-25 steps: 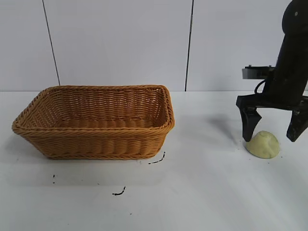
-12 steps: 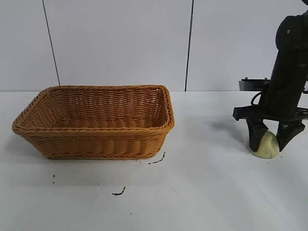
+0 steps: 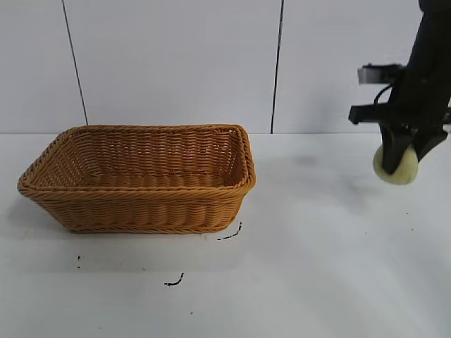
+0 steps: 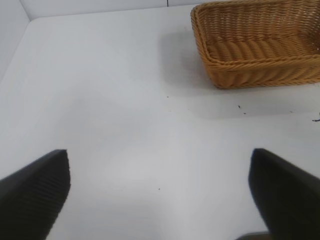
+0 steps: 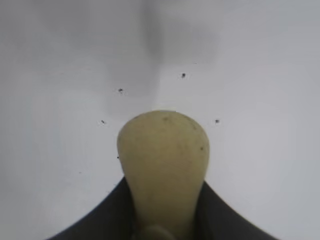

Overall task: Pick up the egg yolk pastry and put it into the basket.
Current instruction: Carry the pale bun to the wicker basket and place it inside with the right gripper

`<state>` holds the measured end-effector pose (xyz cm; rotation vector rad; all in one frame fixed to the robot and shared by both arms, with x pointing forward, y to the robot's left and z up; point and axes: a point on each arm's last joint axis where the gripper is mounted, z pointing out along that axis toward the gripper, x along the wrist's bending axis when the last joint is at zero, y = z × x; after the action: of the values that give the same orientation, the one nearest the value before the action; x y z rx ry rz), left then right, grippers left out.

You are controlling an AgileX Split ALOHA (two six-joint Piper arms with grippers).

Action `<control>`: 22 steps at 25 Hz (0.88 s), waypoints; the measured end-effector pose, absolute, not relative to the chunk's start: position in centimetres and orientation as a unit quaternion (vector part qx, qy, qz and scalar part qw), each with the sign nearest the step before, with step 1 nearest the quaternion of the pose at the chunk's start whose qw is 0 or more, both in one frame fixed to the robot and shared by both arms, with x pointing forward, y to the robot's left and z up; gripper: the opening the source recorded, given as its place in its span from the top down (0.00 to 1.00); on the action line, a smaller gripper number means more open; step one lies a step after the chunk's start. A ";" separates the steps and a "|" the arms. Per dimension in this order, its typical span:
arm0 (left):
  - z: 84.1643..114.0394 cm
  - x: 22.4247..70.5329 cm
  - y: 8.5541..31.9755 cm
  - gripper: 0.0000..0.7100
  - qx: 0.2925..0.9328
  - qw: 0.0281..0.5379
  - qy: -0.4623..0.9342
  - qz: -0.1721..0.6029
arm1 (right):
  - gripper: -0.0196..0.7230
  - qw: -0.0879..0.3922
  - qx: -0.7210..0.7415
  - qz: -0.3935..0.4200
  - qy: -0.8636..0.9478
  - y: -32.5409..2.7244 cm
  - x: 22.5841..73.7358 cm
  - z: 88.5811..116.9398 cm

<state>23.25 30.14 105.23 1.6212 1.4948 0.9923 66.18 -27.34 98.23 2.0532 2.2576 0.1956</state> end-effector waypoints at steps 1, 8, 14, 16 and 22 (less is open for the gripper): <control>105.2 23.3 30.1 0.02 0.627 0.354 0.578 0.384 | 0.74 0.050 0.670 0.072 0.737 -27.3 66.4 99.6; 105.2 23.3 30.1 0.02 0.627 0.354 0.578 0.384 | 0.74 0.087 0.665 0.120 0.732 -27.1 67.7 104.5; 105.2 23.3 30.1 0.02 0.627 0.354 0.578 0.384 | 0.74 0.111 0.654 0.153 0.732 -26.1 68.3 106.7; 105.2 23.3 30.1 0.02 0.627 0.354 0.578 0.384 | 0.74 0.119 0.640 0.165 0.741 -24.6 68.4 107.2; 105.2 23.3 30.1 0.02 0.627 0.354 0.578 0.384 | 0.74 0.121 0.575 0.196 0.785 -17.3 67.3 107.6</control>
<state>23.25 30.14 105.23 1.6212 1.4948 0.9923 67.35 -17.32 107.65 1.6789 2.2938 0.5718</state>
